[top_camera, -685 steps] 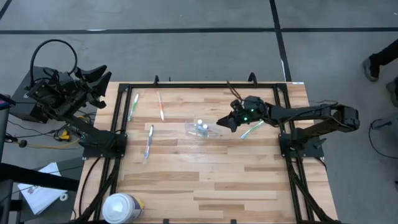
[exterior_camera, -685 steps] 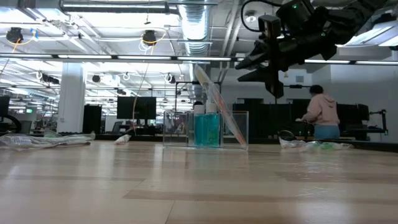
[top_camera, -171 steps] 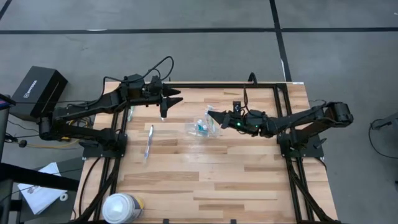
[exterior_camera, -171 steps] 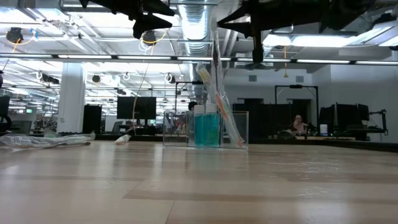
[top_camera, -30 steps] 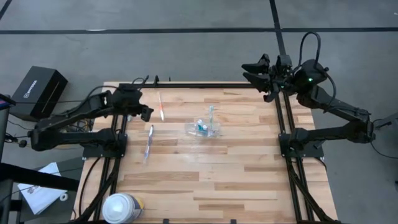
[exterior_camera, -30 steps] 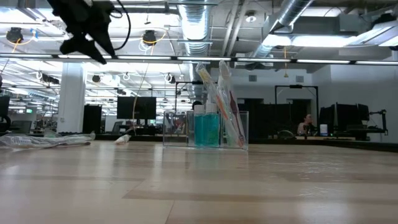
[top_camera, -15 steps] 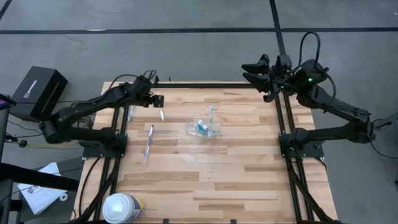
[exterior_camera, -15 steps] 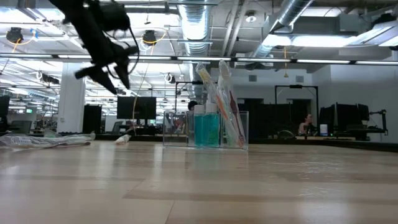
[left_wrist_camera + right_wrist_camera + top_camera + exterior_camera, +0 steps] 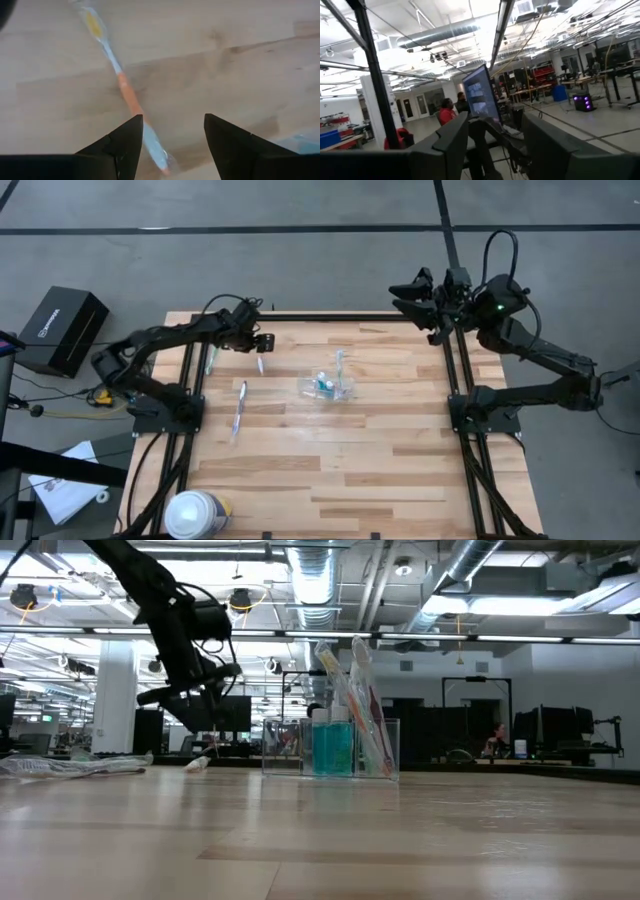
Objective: Pick & Place toothbrushing station
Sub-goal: Put the orange toothbrush into the transparent organizer, then put the purple toothbrush into the transparent organizer
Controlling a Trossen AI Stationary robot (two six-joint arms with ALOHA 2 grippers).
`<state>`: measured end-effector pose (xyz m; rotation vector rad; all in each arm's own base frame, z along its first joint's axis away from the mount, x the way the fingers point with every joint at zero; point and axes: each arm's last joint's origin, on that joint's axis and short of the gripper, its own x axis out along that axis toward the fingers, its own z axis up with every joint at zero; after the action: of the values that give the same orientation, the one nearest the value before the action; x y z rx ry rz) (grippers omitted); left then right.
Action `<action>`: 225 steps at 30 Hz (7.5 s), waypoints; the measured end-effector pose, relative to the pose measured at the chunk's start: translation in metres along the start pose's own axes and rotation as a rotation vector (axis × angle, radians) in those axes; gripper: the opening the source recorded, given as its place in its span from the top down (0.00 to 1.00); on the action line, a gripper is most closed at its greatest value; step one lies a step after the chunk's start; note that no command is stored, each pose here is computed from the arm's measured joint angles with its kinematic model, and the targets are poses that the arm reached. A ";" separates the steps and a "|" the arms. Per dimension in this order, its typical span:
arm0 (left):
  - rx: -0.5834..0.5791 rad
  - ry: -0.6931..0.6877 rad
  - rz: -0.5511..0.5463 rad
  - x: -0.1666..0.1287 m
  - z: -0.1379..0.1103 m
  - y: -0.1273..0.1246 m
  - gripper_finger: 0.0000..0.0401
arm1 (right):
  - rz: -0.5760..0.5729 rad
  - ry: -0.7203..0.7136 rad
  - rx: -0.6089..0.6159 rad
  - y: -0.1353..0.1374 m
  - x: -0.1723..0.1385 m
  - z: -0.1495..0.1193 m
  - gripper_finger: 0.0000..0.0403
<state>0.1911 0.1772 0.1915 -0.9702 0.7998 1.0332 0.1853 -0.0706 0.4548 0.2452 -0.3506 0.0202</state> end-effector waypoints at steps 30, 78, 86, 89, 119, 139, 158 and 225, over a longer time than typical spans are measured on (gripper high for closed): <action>-0.193 -0.069 0.087 0.018 0.007 0.004 0.55 | 0.068 0.002 0.052 -0.018 -0.009 0.012 0.56; -0.354 -0.074 0.121 0.067 0.014 0.009 0.59 | 0.212 0.143 0.135 -0.033 -0.005 0.004 0.56; -0.354 -0.071 0.135 0.074 0.013 0.010 0.69 | 0.213 0.148 0.144 -0.033 -0.006 0.004 0.56; -0.348 -0.079 0.136 0.074 0.014 0.010 0.79 | 0.204 0.149 0.151 -0.035 -0.007 0.004 0.56; 0.010 -0.662 -0.663 0.021 0.033 -0.093 1.00 | 0.151 0.138 0.121 -0.048 -0.015 0.011 0.56; 0.408 -1.048 -0.612 -0.089 -0.031 -0.138 1.00 | 0.159 0.149 0.136 -0.054 -0.022 0.017 0.56; 0.373 -1.005 -0.681 -0.033 -0.118 -0.081 1.00 | 0.141 0.136 0.203 -0.050 -0.014 0.011 0.56; 0.202 -0.799 -0.753 -0.003 -0.124 -0.068 0.43 | 0.316 0.121 0.177 -0.037 0.009 0.000 0.66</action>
<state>0.2431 0.0479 0.1663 -0.5221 -0.1402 0.5664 0.1955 -0.1071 0.4494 0.3603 -0.2638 0.3767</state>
